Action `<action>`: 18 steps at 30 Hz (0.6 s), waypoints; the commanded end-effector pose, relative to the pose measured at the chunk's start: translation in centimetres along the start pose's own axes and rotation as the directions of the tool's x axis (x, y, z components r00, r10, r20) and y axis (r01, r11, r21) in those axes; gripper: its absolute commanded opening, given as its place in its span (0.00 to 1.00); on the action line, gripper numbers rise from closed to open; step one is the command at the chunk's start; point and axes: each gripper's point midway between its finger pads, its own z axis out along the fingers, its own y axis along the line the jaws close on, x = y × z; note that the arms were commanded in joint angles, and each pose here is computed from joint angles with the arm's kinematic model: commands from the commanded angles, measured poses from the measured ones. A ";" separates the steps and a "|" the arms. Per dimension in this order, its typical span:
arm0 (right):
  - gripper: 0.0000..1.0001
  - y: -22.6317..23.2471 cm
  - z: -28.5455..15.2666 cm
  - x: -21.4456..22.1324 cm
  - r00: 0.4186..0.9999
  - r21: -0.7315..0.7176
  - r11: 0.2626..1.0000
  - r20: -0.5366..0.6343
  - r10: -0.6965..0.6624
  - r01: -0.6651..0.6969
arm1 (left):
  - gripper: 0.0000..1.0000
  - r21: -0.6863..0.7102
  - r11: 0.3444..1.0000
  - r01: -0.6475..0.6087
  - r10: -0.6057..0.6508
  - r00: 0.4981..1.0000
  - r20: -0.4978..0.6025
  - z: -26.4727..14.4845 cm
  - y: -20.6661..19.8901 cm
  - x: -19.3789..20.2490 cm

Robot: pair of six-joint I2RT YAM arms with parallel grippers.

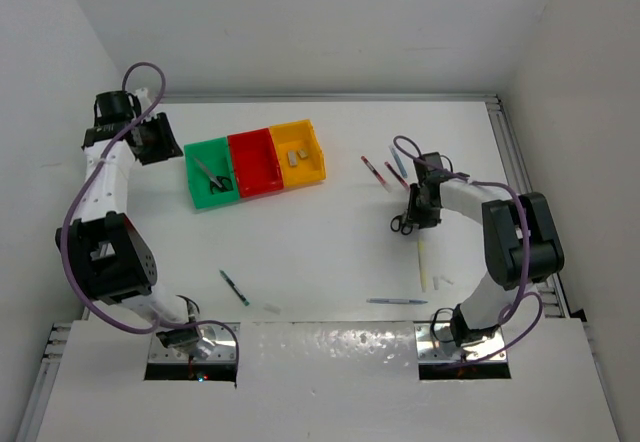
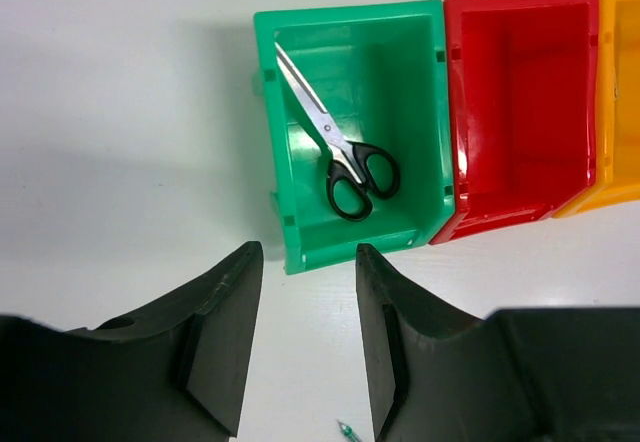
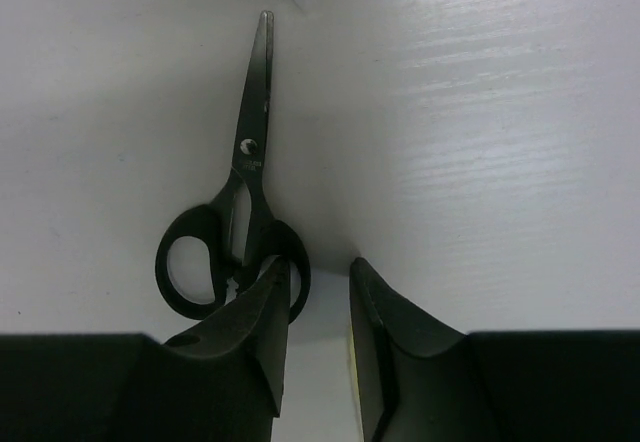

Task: Sort the stationery into containers
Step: Pick up the scissors from the center of the board.

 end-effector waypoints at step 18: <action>0.00 1.4 -7.6 -6.0 0.924 0.095 0.993 0.371 -0.094 0.062 | 0.39 0.190 0.959 -0.210 0.207 0.978 0.036 -2.7 -7.7 -1.3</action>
